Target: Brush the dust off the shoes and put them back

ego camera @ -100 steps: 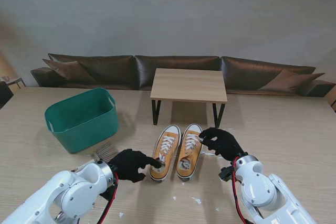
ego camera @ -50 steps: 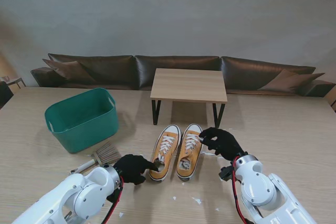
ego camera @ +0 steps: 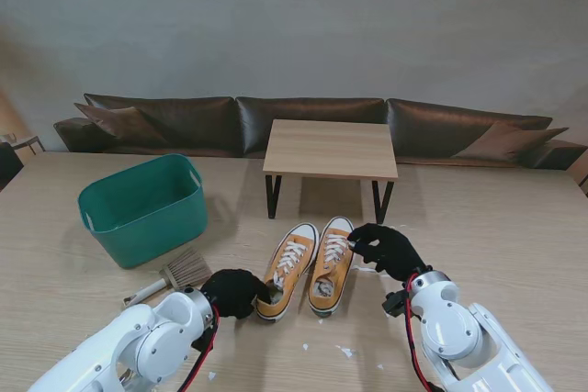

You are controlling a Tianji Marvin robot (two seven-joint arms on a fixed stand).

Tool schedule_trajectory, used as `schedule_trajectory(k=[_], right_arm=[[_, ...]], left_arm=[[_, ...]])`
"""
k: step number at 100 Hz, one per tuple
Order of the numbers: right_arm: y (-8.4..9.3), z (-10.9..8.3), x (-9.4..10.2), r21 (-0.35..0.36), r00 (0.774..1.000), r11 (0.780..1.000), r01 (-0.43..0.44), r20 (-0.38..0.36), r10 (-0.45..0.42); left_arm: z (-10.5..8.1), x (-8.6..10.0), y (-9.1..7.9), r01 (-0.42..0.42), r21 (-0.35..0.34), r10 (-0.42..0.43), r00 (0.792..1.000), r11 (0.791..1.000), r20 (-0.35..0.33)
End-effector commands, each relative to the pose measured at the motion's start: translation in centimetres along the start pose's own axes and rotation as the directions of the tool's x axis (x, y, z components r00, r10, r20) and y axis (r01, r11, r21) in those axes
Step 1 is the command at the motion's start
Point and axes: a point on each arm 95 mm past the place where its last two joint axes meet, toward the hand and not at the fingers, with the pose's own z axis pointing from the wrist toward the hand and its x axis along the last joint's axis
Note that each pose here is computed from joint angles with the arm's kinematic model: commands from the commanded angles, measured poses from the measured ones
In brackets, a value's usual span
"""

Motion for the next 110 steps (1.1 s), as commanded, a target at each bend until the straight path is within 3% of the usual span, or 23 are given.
schedule_trajectory(k=[1, 46, 65, 83, 110], right_arm=[[-0.5, 0.0, 0.1, 0.019, 1.0, 1.0, -0.006, -0.002, 0.006], [-0.6, 0.1, 0.0, 0.022, 1.0, 1.0, -0.006, 0.001, 0.006], [-0.7, 0.2, -0.1, 0.024, 1.0, 1.0, -0.005, 0.0, 0.005], [-0.7, 0.2, -0.1, 0.026, 1.0, 1.0, -0.005, -0.002, 0.005], [-1.0, 0.2, 0.3, -0.002, 1.0, 1.0, 0.001, -0.024, -0.001]], left_arm=[[-0.1, -0.3, 1.3, 0.006, -0.043, -0.005, 1.0, 0.999, 0.011], [-0.2, -0.6, 1.4, -0.02, -0.018, 0.02, 1.0, 1.0, 0.009], [-0.6, -0.7, 0.8, -0.02, 0.04, 0.02, 1.0, 0.999, -0.003], [-1.0, -0.7, -0.5, -0.009, 0.121, 0.012, 1.0, 0.993, -0.024], [-2.0, -0.2, -4.0, 0.029, 0.202, -0.015, 0.997, 0.979, -0.072]])
